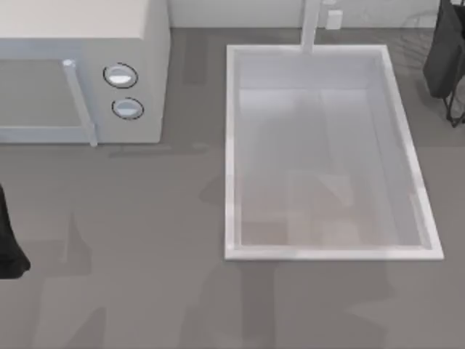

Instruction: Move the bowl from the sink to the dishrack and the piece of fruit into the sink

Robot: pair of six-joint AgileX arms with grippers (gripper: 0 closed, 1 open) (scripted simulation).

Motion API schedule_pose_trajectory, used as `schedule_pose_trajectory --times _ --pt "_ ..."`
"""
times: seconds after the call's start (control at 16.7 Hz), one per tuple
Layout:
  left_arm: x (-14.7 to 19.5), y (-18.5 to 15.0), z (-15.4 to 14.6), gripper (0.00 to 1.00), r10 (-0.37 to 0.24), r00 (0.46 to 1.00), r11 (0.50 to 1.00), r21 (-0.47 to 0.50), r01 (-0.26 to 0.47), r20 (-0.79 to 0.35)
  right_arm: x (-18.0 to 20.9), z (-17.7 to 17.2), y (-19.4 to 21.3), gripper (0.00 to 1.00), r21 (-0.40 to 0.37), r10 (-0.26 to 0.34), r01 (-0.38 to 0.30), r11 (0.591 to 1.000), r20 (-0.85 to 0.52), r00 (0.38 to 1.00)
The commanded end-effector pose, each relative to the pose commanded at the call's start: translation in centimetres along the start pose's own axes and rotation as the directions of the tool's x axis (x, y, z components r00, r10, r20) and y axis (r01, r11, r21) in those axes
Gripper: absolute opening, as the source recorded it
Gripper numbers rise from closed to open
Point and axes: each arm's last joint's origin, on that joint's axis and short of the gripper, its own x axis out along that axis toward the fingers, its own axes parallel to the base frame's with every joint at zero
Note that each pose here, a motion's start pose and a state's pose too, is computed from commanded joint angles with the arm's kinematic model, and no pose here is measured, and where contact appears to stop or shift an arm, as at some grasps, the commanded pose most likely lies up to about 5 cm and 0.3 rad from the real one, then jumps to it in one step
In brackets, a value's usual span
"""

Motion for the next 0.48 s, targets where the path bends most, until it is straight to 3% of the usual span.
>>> schedule_pose_trajectory --times 0.48 --pt "0.0 0.0 0.0 1.0 0.0 1.0 1.0 0.0 0.0 0.0 3.3 -10.6 1.1 0.0 -0.013 0.003 -0.003 1.0 0.02 1.0"
